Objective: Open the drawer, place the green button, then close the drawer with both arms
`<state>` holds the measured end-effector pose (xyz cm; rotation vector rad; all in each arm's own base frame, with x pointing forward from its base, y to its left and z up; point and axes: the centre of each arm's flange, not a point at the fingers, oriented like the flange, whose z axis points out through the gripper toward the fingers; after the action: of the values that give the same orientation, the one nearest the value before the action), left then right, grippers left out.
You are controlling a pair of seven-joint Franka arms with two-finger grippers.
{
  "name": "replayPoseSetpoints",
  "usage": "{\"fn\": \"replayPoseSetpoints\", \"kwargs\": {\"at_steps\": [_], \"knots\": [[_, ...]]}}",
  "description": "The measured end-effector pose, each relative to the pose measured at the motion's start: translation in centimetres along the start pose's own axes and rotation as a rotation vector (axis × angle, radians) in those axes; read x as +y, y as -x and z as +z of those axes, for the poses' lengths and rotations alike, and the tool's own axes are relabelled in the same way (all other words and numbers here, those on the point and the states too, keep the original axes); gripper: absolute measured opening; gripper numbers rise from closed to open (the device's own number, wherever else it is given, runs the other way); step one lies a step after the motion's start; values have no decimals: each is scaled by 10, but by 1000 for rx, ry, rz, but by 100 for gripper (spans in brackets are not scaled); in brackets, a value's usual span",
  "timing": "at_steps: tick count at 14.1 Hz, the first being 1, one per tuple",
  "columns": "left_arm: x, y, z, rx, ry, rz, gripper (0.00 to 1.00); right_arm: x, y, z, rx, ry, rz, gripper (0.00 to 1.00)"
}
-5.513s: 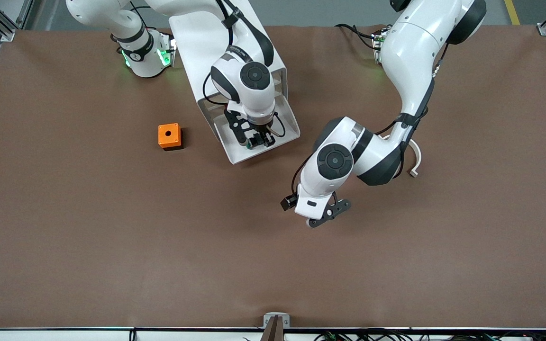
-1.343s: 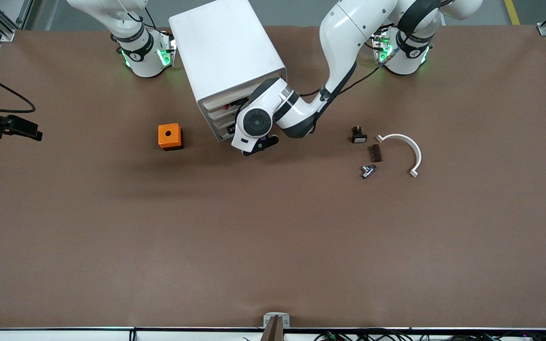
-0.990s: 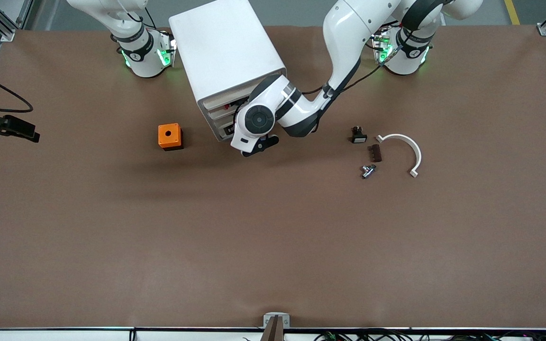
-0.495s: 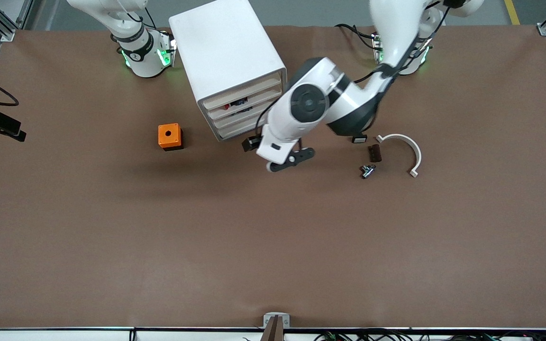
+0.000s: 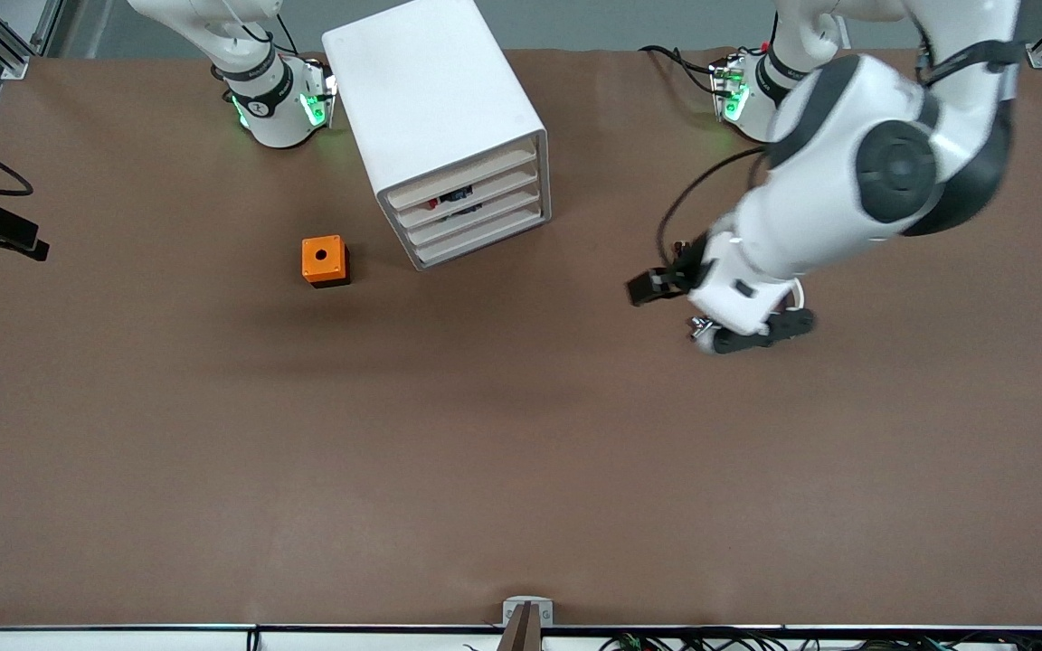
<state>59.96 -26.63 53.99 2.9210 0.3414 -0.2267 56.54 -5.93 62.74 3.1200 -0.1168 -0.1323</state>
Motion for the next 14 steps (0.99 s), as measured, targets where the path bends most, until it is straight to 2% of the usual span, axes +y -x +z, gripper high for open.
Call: {"fn": "replayPoseSetpoints", "kwargs": {"at_steps": [4, 9, 14], "knots": [[-61, -26, -33, 65, -61, 1, 100, 1, 3, -3, 0, -1, 2, 100], [-129, -46, -66, 76, -62, 35, 100, 2, 14, -16, 17, -2, 2, 100], [-167, -51, -82, 89, -67, 56, 100, -2, 31, -20, 14, -6, -6, 100]]}}
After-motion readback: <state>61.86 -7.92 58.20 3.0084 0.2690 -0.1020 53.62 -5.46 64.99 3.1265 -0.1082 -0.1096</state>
